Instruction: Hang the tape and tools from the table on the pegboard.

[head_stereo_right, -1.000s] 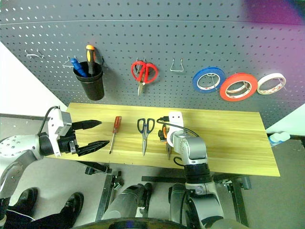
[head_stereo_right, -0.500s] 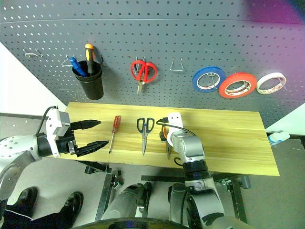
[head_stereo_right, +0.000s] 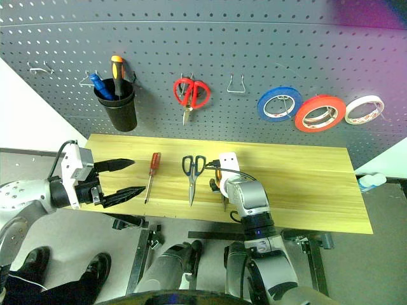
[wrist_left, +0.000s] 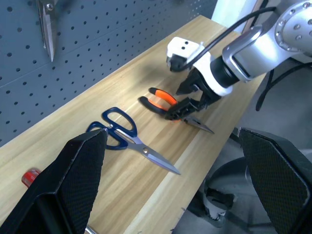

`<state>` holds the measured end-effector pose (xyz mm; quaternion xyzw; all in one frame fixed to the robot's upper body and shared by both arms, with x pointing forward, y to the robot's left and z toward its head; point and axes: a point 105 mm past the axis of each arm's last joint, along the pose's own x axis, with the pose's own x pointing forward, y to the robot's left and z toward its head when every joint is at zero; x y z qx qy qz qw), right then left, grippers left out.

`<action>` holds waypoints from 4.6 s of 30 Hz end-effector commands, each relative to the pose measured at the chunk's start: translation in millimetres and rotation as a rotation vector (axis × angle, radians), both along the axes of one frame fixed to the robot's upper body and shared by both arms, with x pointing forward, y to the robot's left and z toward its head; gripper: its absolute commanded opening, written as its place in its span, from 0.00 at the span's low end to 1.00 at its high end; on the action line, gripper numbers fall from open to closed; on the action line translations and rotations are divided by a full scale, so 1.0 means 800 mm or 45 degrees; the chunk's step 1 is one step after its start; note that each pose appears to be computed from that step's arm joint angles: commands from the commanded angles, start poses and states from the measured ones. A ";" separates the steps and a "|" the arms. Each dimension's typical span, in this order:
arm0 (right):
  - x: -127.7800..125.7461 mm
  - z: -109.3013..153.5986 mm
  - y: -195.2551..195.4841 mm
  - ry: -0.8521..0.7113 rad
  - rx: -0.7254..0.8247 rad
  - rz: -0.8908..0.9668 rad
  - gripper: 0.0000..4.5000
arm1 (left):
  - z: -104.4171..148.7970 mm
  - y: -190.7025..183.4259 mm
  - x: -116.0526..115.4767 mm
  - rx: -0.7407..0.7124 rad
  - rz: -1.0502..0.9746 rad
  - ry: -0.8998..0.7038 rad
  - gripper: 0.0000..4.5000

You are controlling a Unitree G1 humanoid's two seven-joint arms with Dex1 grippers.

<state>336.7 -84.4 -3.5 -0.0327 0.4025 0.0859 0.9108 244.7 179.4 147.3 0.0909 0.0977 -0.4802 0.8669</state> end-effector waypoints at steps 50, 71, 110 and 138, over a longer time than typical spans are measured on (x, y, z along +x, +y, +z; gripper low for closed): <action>0.004 -0.003 0.006 -0.014 -0.042 -0.022 0.45 | 0.010 -0.011 -0.007 -0.011 -0.031 -0.025 1.00; -0.001 0.032 -0.020 -0.135 0.274 0.077 0.45 | 0.008 -0.010 0.000 -0.028 -0.020 -0.025 1.00; -0.013 0.302 -0.055 -1.428 0.721 0.464 0.45 | 0.037 -0.023 0.062 -0.129 -0.046 -0.193 1.00; 0.091 0.341 -0.019 -1.678 0.605 0.279 0.45 | 0.040 -0.019 0.056 -0.139 0.017 -0.220 1.00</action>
